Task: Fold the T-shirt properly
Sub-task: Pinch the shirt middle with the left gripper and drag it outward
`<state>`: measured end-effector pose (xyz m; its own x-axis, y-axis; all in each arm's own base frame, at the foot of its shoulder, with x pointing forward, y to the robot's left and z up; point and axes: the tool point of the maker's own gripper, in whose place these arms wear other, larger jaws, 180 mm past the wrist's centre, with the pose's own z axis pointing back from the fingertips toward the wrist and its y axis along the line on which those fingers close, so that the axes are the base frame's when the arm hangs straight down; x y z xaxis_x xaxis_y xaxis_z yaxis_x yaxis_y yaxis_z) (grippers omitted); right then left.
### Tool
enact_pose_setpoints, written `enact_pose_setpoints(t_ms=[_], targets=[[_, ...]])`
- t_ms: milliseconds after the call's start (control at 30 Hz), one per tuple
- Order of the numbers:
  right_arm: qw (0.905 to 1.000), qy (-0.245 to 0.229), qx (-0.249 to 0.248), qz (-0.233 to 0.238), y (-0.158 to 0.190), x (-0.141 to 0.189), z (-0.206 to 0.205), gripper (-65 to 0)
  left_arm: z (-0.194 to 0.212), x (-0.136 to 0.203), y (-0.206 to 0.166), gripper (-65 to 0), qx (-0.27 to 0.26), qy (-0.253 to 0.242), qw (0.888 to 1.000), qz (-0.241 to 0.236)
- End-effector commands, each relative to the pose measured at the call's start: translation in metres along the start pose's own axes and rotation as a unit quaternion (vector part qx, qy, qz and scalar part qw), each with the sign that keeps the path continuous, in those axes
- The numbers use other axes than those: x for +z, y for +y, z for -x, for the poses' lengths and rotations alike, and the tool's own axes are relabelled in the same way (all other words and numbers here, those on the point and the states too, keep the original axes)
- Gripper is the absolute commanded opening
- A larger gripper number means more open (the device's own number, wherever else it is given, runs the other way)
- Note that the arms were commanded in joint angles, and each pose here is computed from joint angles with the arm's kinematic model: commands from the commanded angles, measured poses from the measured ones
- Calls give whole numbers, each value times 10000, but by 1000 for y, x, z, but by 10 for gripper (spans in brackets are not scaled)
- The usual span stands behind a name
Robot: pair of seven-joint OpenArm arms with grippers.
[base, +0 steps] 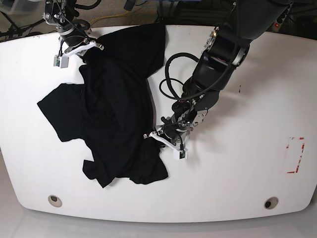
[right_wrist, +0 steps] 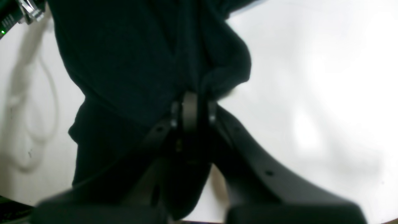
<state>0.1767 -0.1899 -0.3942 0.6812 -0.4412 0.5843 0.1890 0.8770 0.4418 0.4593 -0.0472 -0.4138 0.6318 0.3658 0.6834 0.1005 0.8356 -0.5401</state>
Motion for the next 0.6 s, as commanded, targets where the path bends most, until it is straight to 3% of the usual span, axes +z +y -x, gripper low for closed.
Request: enact_pose_setpoints(t_ms=[0, 200, 367, 567], targets=[[9997, -188, 149, -55, 1, 3, -15, -650, -25, 1, -25, -650, -15, -317, 9991, 279], [9996, -208, 165, -61, 1, 2, -17, -650, -40, 20, -24, -650, -103, -654, 9968, 456], [9996, -214, 174, -63, 1, 2, -18, -650, -38, 41, -9, -650, -226, -615, 9967, 484], [9996, -210, 168, -70, 1, 1, -17, -650, -40, 80, 30, -650, -166, -692, 9971, 281]])
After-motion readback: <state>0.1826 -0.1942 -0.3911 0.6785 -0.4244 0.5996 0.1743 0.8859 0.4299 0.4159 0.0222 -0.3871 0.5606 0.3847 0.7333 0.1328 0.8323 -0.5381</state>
